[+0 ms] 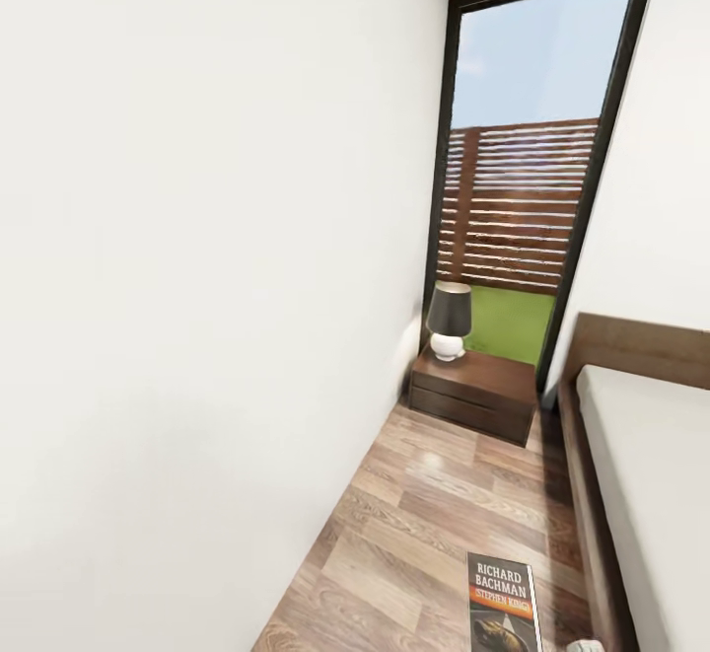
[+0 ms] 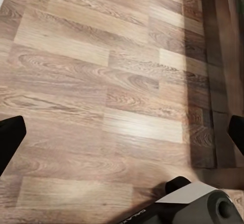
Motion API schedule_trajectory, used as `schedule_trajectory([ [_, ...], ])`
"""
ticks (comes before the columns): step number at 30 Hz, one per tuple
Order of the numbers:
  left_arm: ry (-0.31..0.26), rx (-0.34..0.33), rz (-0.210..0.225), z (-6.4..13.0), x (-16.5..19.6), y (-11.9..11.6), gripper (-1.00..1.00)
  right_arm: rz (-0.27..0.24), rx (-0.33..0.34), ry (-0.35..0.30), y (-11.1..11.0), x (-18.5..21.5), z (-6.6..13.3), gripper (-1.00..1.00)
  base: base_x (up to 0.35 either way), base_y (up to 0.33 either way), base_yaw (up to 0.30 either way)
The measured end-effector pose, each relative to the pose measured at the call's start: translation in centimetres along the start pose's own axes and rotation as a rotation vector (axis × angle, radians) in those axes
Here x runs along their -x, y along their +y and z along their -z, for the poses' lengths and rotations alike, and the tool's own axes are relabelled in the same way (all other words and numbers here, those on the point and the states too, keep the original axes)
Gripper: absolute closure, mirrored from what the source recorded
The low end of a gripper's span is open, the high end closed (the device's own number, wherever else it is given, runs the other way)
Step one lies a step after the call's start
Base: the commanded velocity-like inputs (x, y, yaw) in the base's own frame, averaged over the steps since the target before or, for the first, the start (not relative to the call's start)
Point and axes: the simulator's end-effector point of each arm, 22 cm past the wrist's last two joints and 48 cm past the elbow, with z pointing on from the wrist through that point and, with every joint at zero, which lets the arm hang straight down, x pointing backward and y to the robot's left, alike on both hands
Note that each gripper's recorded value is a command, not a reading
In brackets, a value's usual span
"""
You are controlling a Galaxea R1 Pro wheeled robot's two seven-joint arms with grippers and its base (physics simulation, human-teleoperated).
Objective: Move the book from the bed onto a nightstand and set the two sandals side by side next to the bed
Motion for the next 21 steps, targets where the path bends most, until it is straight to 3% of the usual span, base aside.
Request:
schedule_trajectory([
  [11,-0.008,0.0,-0.005,0.07,0.4,-0.02,-1.0,0.007,0.001,-0.005,0.14,0.28,0.08,1.0,0.001,0.0,-0.268],
  [21,-0.01,0.0,-0.006,0.13,0.47,0.0,-1.0,0.009,0.001,-0.006,0.18,0.32,0.12,1.0,0.202,0.074,-0.038],
])
